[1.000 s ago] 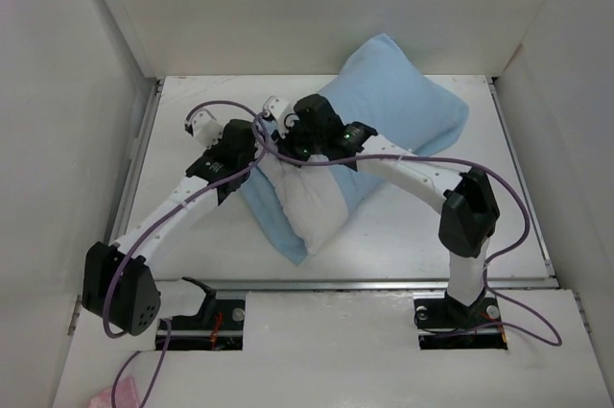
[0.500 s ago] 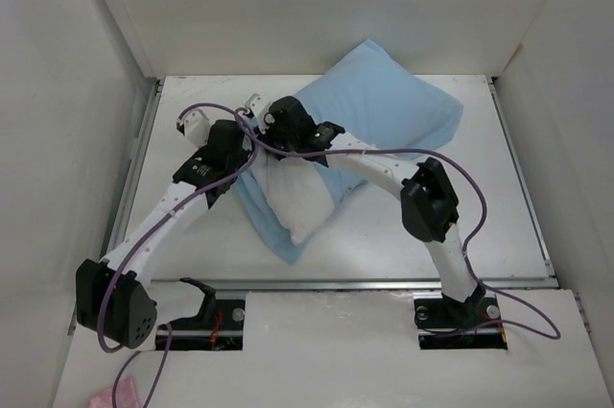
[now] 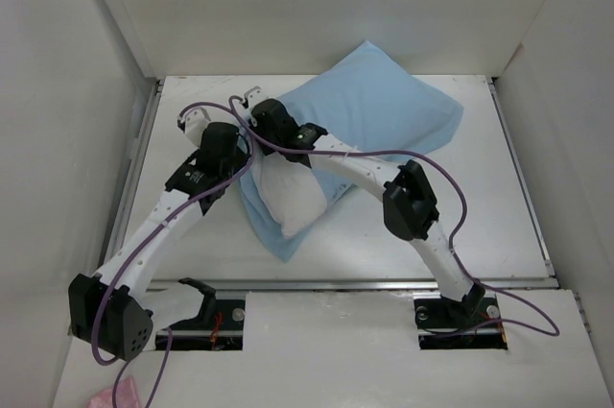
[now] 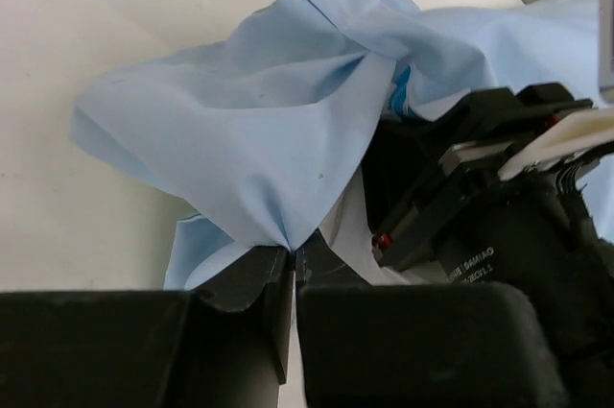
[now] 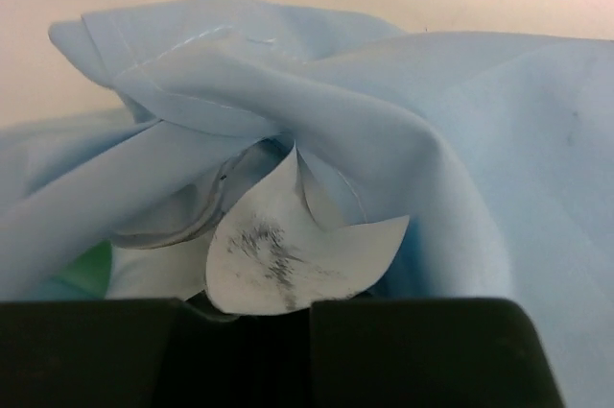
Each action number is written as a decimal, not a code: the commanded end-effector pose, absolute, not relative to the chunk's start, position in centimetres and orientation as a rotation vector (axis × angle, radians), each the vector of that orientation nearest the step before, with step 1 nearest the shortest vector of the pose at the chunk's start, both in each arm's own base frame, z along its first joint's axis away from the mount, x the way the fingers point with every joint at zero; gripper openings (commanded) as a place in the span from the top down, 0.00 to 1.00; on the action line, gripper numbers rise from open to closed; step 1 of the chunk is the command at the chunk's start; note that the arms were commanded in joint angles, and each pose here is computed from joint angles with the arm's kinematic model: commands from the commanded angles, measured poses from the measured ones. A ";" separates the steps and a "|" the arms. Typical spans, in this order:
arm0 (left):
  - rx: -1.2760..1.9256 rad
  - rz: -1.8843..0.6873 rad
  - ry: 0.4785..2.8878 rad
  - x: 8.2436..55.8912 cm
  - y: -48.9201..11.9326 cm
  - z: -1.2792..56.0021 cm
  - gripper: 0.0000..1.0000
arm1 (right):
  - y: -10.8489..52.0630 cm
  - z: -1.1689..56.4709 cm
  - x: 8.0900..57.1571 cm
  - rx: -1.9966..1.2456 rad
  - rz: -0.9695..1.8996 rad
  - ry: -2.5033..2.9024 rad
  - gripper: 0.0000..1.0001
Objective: Put the pillow into the pillowcase
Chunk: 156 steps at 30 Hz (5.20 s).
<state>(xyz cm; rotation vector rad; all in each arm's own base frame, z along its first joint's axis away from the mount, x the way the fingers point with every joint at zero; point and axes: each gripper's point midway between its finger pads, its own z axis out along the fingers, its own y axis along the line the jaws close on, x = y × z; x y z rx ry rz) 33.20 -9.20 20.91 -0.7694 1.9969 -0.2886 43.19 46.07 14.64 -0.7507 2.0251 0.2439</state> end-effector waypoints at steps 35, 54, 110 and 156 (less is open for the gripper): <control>-0.720 -0.398 1.834 34.1 -9.2 24.2 1.00 | 43.4 28.9 29.0 -1.195 0.842 1.575 0.00; -0.712 -0.519 1.792 29.5 -8.6 27.0 1.00 | 42.3 14.9 45.8 -0.118 0.445 2.016 0.90; -0.359 -0.498 2.134 47.2 -16.7 19.4 0.51 | 29.8 23.4 33.8 -0.874 0.397 1.824 0.00; -0.649 -0.528 2.093 33.6 -10.9 17.4 0.35 | 38.7 34.4 42.8 -0.710 0.610 1.566 1.00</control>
